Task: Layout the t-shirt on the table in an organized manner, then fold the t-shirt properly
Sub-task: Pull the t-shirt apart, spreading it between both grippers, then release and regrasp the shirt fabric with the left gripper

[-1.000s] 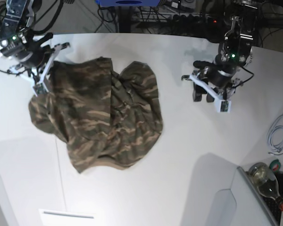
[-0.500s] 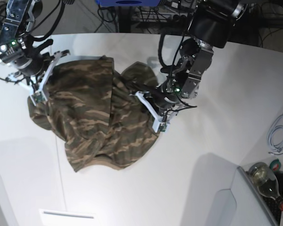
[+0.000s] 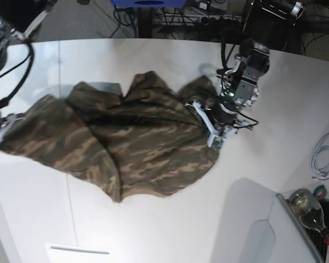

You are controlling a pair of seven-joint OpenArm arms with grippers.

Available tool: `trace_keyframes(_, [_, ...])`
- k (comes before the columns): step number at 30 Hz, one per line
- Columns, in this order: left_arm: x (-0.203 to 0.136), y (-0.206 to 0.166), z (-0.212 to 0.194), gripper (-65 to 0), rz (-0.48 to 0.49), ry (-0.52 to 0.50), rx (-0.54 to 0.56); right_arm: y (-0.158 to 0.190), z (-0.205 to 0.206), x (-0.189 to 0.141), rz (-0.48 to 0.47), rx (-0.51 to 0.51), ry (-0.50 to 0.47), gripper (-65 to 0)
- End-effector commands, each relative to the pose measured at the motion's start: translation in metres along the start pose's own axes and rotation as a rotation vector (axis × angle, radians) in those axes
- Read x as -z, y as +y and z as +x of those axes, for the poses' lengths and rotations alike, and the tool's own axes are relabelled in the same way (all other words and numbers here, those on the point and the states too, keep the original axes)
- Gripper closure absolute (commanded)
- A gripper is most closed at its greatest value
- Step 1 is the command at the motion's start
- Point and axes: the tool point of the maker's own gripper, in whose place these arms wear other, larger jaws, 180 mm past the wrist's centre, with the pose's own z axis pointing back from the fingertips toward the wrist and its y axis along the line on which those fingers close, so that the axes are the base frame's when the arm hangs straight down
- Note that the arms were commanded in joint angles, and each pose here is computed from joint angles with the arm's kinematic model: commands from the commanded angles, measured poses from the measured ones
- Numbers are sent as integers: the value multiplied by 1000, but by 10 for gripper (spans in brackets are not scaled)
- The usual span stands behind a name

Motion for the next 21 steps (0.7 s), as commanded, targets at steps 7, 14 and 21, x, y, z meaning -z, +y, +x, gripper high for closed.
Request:
trace_keyframes(7, [-9, 66, -3, -49, 148, 36, -100, -14, 20, 16, 6, 25, -14, -2])
trace_keyframes(14, [-50, 32, 68, -49, 91, -154, -95, 2, 6, 39, 79, 54, 46, -2])
trace_keyframes(21, [-86, -107, 96, -49, -191, -192, -96, 8, 16, 49, 110, 75, -14, -2])
